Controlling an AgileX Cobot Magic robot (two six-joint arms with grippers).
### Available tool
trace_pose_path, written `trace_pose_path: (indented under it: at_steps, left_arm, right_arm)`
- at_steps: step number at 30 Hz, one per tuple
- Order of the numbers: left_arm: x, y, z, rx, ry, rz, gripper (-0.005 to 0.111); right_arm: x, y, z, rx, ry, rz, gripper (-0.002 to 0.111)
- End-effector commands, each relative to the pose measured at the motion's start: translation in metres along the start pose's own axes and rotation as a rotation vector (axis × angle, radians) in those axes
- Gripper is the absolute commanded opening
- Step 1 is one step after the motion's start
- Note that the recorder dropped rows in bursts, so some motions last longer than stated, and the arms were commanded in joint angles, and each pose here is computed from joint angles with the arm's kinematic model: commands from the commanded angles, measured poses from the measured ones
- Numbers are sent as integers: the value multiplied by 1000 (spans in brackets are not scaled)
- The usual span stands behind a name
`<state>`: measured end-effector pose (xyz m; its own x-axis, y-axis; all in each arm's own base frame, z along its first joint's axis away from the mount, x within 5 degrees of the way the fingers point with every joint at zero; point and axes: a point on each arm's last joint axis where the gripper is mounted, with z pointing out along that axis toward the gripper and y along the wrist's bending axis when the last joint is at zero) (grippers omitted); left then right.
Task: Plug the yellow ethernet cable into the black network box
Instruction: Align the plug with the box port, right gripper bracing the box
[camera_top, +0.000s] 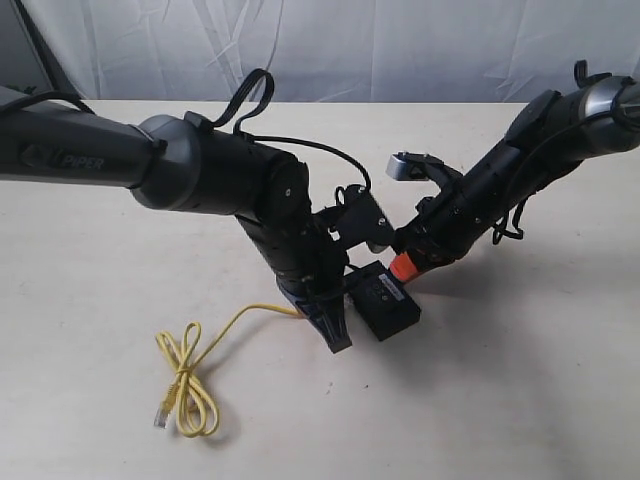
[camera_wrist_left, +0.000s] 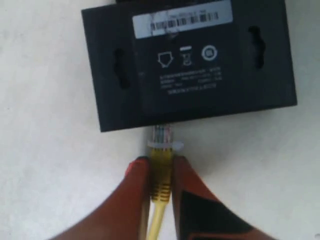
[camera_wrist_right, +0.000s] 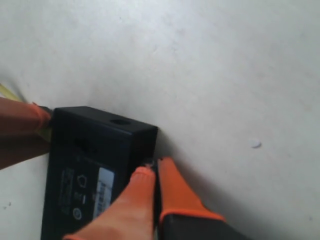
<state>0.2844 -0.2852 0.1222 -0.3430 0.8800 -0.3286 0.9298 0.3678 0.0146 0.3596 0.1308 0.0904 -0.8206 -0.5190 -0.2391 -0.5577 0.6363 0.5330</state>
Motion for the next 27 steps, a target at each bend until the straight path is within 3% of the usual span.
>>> trace_pose_path:
  at_steps: [1, 27]
  left_arm:
    - [-2, -2, -4, 13, -7, -26, 0]
    - [-5, -8, -12, 75, -26, -134, 0]
  right_arm:
    - [6, -7, 5, 44, 43, 0, -1]
    - [14, -6, 4, 41, 132, 81, -1]
